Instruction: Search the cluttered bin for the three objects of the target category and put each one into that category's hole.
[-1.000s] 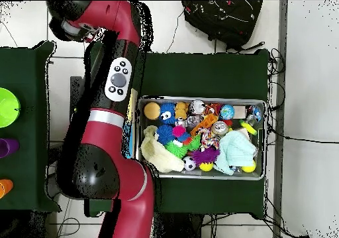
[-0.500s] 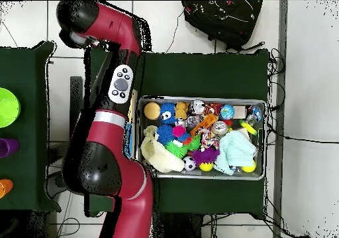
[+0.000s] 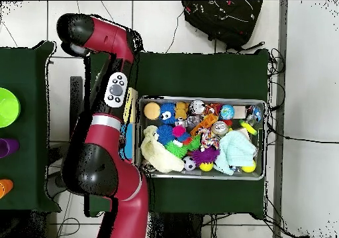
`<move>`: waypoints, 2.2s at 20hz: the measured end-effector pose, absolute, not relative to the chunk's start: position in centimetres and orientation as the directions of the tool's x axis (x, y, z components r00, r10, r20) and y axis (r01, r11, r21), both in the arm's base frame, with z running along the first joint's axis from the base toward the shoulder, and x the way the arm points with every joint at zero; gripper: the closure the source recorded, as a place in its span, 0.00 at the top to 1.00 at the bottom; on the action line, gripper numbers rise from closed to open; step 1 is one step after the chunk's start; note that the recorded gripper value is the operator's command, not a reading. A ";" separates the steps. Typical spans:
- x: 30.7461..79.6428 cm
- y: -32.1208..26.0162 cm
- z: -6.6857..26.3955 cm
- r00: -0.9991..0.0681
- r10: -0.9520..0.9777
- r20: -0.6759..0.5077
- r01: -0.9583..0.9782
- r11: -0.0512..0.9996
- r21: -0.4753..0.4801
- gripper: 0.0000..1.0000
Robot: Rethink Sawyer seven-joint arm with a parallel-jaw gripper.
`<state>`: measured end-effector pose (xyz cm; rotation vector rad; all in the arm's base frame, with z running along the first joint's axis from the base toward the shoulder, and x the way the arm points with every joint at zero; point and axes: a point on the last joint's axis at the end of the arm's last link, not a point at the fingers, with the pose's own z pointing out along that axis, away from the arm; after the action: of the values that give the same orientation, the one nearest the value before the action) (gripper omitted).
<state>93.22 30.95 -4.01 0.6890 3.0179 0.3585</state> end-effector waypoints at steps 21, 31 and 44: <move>92.5 31.4 -6.3 -0.900 0.435 -0.011 0.420 0.875 0.240 1.00; 92.2 31.7 -5.1 -0.899 0.437 -0.016 0.419 0.872 0.252 1.00; 89.1 36.8 -3.8 -0.913 0.407 -0.031 0.388 0.888 0.249 1.00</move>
<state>89.07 36.83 -3.78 0.6269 2.9720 0.3663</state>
